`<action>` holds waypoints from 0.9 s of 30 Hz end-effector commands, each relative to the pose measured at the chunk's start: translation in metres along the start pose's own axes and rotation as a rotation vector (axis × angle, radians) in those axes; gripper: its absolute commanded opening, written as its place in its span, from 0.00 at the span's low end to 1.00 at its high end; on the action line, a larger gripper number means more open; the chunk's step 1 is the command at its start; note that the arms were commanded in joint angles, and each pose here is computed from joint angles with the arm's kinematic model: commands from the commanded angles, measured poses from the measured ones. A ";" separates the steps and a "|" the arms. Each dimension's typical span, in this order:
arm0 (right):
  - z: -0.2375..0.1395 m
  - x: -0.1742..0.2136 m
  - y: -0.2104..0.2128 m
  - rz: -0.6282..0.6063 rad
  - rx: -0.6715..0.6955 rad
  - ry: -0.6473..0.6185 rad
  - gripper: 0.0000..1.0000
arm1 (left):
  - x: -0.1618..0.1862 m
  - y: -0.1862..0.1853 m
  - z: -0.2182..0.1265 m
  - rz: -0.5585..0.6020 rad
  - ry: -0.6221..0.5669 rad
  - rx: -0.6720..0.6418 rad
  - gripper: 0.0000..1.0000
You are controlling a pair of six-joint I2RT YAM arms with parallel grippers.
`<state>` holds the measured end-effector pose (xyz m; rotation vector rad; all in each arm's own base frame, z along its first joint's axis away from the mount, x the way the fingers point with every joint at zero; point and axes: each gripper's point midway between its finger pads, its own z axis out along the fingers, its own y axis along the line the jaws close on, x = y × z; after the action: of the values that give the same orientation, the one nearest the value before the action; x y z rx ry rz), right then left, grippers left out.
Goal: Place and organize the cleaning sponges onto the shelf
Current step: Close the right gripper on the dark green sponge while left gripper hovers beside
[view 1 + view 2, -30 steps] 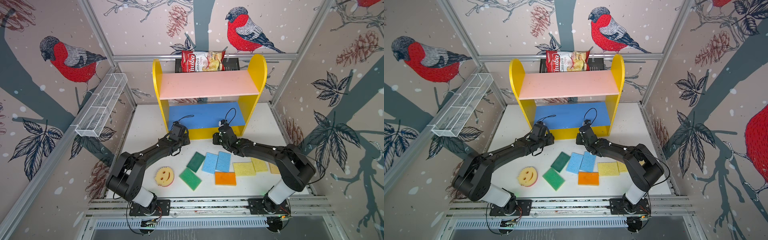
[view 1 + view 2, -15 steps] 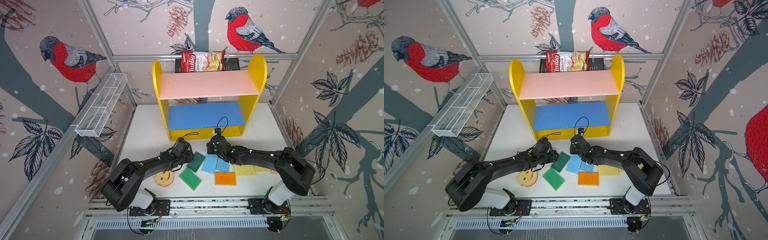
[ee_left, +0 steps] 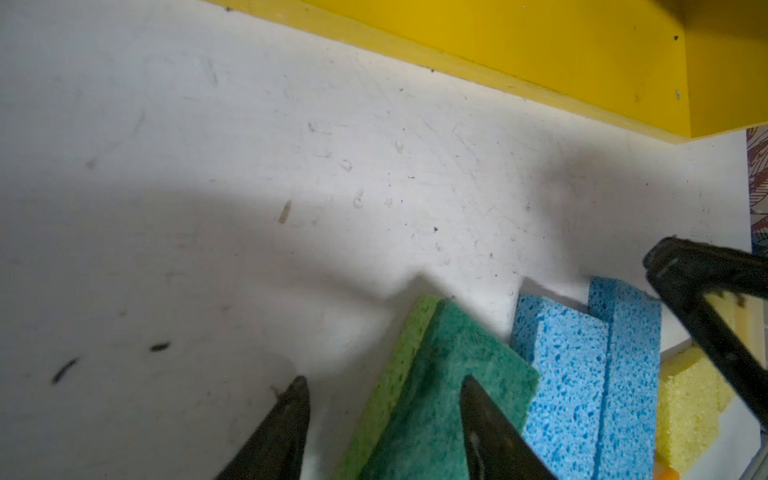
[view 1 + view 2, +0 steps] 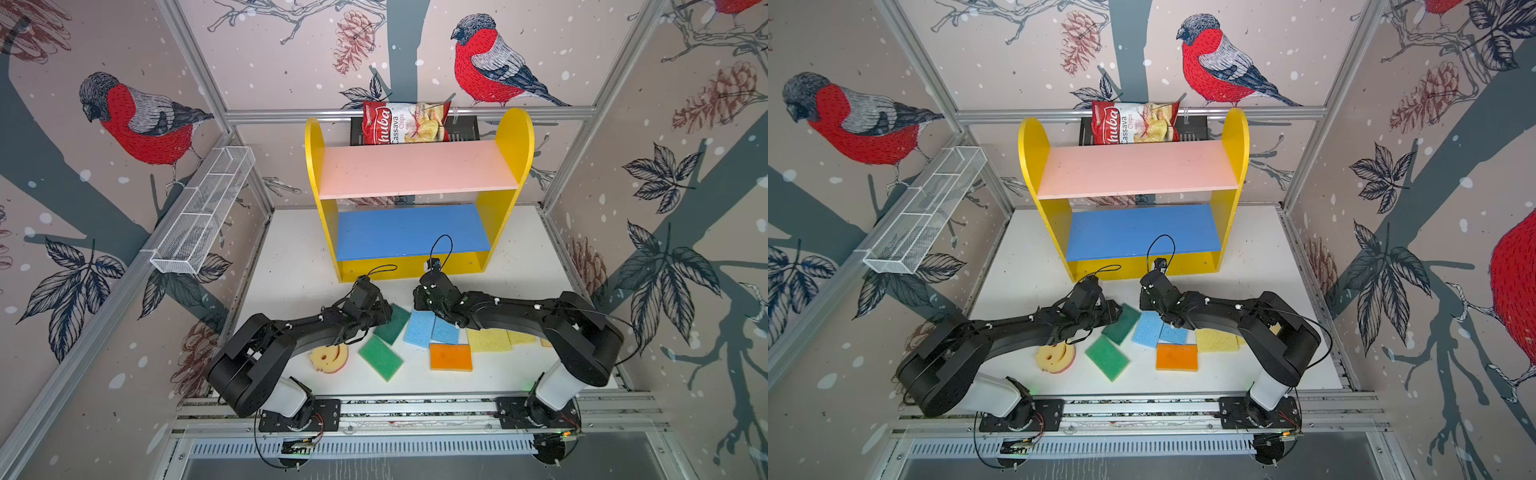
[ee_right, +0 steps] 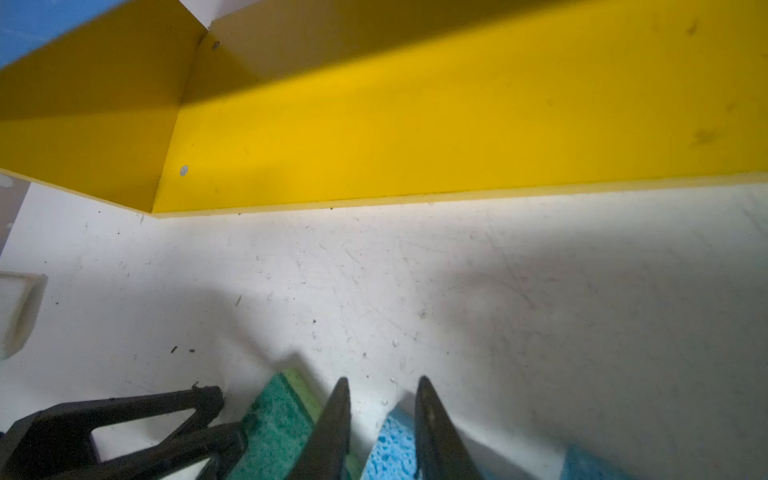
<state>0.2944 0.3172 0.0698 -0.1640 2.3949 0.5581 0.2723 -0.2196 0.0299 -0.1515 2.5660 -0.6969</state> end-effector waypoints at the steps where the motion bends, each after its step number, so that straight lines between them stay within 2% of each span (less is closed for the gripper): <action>1: 0.003 0.004 0.012 0.001 -0.062 0.023 0.21 | 0.010 0.001 0.004 -0.018 0.049 -0.001 0.56; 4: 0.002 0.015 0.020 -0.018 -0.114 0.054 0.19 | 0.011 0.000 0.004 -0.014 0.053 -0.005 0.55; 10: -0.014 0.036 0.028 -0.109 -0.162 0.111 0.19 | 0.014 0.005 0.002 -0.014 0.066 -0.025 0.55; 15: -0.026 0.058 0.039 -0.143 -0.224 0.190 0.26 | 0.020 0.012 -0.002 -0.012 0.075 -0.056 0.57; 22: -0.034 0.086 0.056 -0.161 -0.295 0.286 0.40 | 0.024 0.014 -0.002 -0.021 0.092 -0.060 0.57; 27: -0.023 0.094 0.059 -0.136 -0.303 0.321 0.42 | 0.019 0.012 -0.001 -0.016 0.086 -0.063 0.57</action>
<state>0.1962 0.3563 0.0470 -0.5911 2.5476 0.8363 0.2664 -0.2244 0.0305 -0.1417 2.5917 -0.7163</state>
